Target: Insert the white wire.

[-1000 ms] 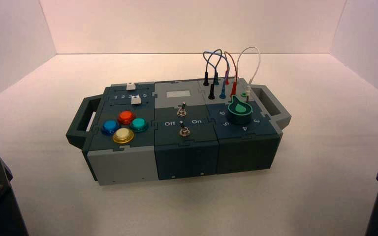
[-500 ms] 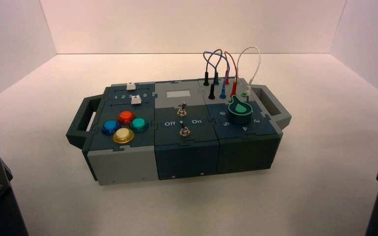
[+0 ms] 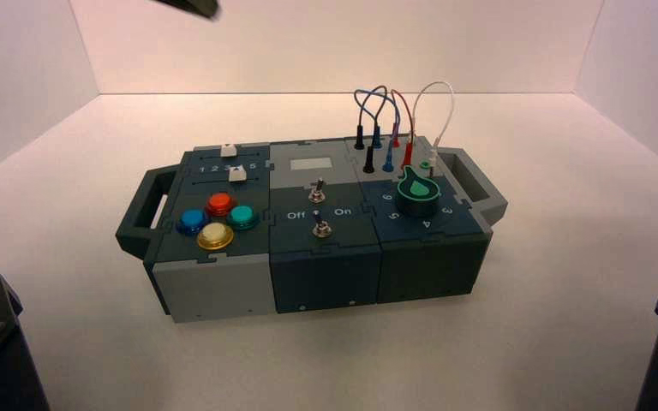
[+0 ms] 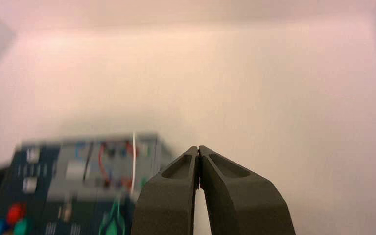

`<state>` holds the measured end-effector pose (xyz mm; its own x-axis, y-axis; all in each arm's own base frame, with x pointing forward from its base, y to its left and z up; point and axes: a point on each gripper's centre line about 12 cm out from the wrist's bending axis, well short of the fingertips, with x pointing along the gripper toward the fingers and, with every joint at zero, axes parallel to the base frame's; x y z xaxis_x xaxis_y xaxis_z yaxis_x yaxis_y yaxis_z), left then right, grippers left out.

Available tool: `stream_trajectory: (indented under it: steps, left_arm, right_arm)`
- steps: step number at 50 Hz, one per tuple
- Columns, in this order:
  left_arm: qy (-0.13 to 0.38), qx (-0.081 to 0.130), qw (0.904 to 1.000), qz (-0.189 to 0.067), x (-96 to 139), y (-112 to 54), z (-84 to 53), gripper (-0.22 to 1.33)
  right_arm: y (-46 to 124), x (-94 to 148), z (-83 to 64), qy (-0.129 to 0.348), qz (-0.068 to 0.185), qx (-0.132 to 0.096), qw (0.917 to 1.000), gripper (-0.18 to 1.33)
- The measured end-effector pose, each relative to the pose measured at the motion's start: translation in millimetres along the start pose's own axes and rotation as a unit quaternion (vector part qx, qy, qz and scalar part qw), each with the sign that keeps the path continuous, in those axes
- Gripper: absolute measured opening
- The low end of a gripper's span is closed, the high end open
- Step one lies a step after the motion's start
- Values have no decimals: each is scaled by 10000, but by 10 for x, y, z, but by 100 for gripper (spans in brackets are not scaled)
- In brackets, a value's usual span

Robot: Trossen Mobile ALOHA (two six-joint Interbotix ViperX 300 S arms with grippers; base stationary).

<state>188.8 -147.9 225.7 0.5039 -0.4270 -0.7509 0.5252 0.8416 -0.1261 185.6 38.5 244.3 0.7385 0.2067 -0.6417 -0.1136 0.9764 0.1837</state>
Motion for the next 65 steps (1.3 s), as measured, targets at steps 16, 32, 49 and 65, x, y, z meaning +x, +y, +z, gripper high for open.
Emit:
stream_trajectory:
  steps: [16, 32, 49, 65]
  left_arm:
    - [450, 129, 9975, -535, 221, -435, -168, -16]
    - [805, 162, 9949, -590, 423, -542, -282, -16]
    - [948, 227, 9935, -589, 533, -584, -340, -16]
    - [974, 247, 9931, -599, 526, -587, -369, -16]
  right_arm:
    - [191, 78, -312, 1404, 489, 70, 9889, 8]
    - [532, 391, -607, 2698, 1017, 6, 9575, 82]
    - [653, 780, -596, 3258, 901, -169, 9410, 86]
    - [821, 1175, -677, 3874, 781, -525, 9171, 86]
